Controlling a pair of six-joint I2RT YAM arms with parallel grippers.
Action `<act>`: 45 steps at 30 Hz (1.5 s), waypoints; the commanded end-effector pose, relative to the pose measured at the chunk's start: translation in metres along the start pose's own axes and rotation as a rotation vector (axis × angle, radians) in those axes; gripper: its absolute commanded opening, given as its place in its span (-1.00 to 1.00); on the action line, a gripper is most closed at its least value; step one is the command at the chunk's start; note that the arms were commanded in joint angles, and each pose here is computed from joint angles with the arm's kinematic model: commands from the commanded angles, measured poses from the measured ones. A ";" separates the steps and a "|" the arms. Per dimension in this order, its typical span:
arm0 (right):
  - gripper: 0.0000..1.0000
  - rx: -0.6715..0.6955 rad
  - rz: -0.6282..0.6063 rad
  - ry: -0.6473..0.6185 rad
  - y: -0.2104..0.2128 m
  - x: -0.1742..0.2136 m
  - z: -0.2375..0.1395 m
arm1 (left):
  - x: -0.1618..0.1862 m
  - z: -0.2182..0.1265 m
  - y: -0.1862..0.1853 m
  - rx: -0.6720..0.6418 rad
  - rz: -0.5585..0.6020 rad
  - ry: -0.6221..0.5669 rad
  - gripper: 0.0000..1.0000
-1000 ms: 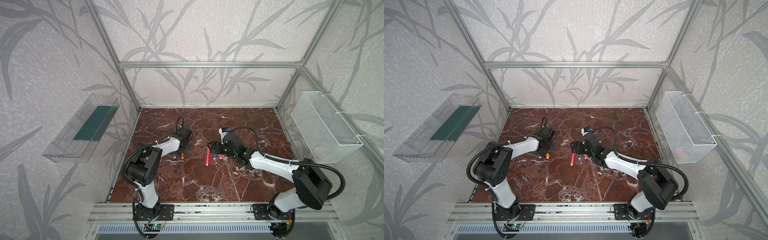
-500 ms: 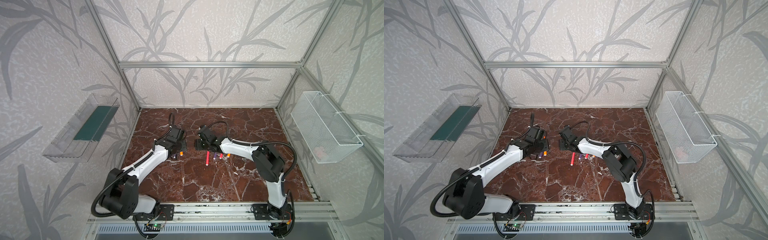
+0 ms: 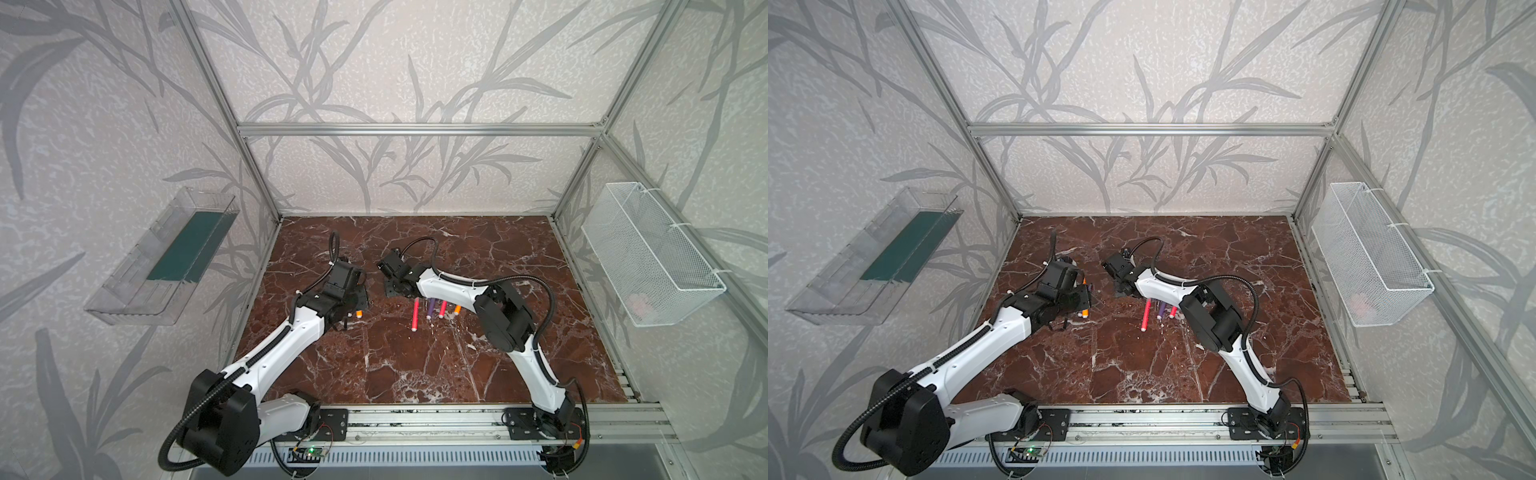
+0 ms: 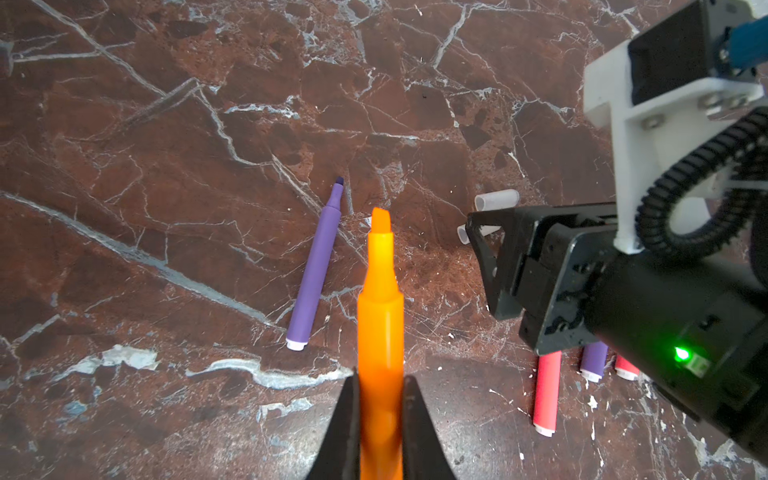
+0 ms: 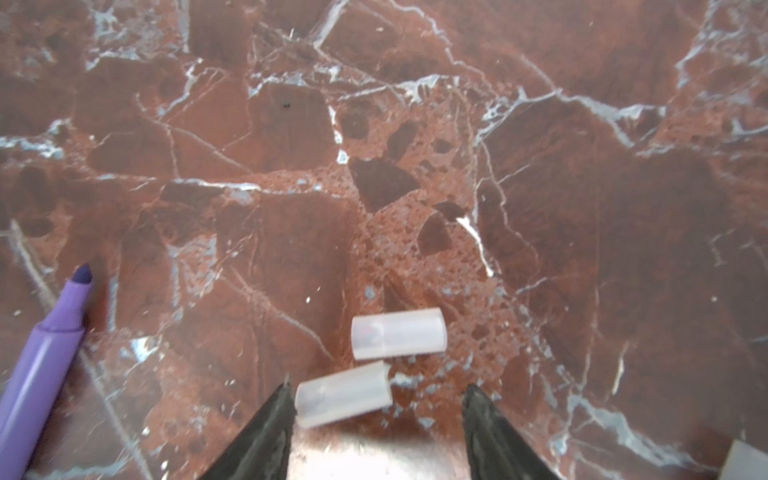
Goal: Insert the pens into the pen caps
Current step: 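Lift the orange marker with the left gripper while the right moves over the caps, then lower the right gripper and grasp a white cap upright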
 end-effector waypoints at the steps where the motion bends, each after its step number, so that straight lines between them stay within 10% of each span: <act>1: 0.27 0.058 -0.025 0.006 -0.006 0.000 0.006 | 0.004 -0.004 0.002 -0.004 0.005 0.005 -1.00; 13: -0.11 0.072 -0.012 0.002 -0.017 0.007 -0.006 | 0.004 -0.002 -0.001 0.012 0.006 0.005 -1.00; 45: -0.27 -0.018 0.049 0.051 -0.006 0.004 0.003 | 0.006 0.000 -0.003 0.023 0.010 0.014 -1.00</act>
Point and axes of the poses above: each gripper's point midway between its finger pads, its own z axis out along the fingers, its own y axis along the line the jaws close on, x = y × z, the point moved 3 cm from there along -z, back along the fingers, and after that the axes turned 5 degrees about z, right-handed, at the moved point
